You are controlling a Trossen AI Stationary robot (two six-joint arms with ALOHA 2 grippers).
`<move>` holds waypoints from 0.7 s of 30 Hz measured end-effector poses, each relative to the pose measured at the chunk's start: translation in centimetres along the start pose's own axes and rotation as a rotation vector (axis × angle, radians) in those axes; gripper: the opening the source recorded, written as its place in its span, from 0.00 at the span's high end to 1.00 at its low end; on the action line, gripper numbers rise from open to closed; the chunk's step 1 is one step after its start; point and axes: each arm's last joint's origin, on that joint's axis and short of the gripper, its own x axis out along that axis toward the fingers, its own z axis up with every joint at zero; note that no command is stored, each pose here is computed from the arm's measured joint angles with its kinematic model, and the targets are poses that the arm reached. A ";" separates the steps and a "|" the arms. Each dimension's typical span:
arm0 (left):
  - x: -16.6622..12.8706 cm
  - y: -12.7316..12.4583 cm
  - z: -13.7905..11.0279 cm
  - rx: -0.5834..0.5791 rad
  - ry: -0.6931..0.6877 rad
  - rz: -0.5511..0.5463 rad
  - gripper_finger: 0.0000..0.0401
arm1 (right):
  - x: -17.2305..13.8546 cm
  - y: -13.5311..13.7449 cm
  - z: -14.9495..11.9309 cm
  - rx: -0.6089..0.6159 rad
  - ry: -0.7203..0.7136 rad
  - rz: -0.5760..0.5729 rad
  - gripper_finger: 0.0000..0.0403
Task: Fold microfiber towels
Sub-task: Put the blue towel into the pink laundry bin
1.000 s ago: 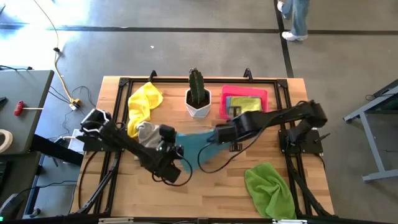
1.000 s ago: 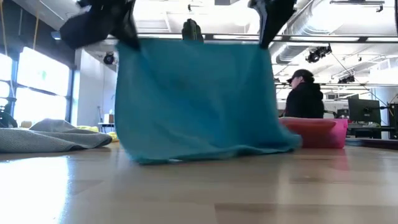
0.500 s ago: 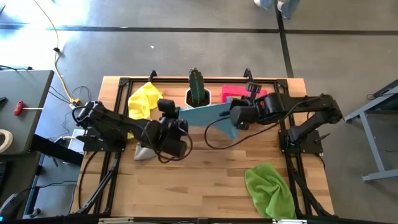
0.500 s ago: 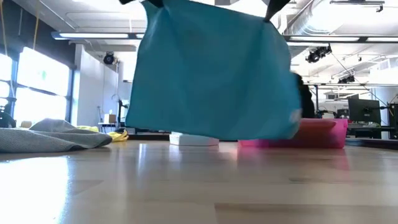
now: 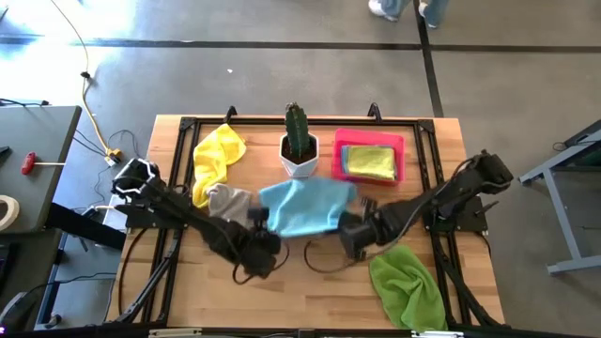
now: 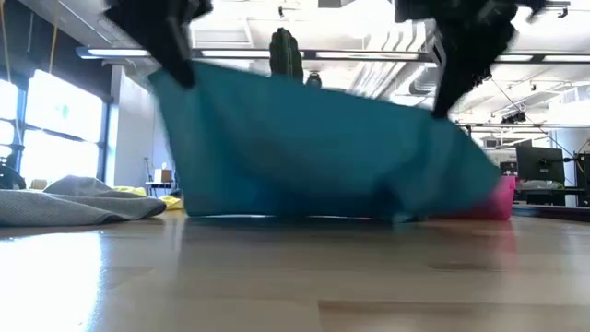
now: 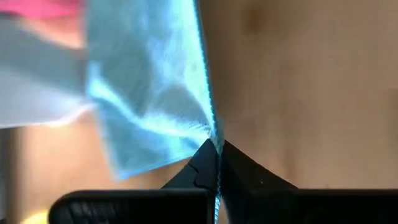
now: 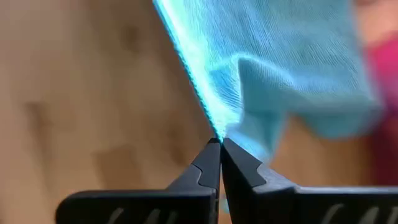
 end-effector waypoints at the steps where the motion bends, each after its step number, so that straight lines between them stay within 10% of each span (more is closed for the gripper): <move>1: 0.4 -0.8 -0.3 0.003 -0.016 -0.043 1.00 | 0.7 0.7 -0.5 0.010 -0.030 0.049 1.00; 10: 2.0 -4.1 -1.6 -0.061 -0.114 -0.265 1.00 | 3.4 3.8 -3.0 0.032 -0.194 0.351 0.94; 21: 2.2 -5.1 -2.5 -0.139 -0.094 -0.300 1.00 | 2.6 6.8 -5.9 -0.107 -0.227 0.360 0.59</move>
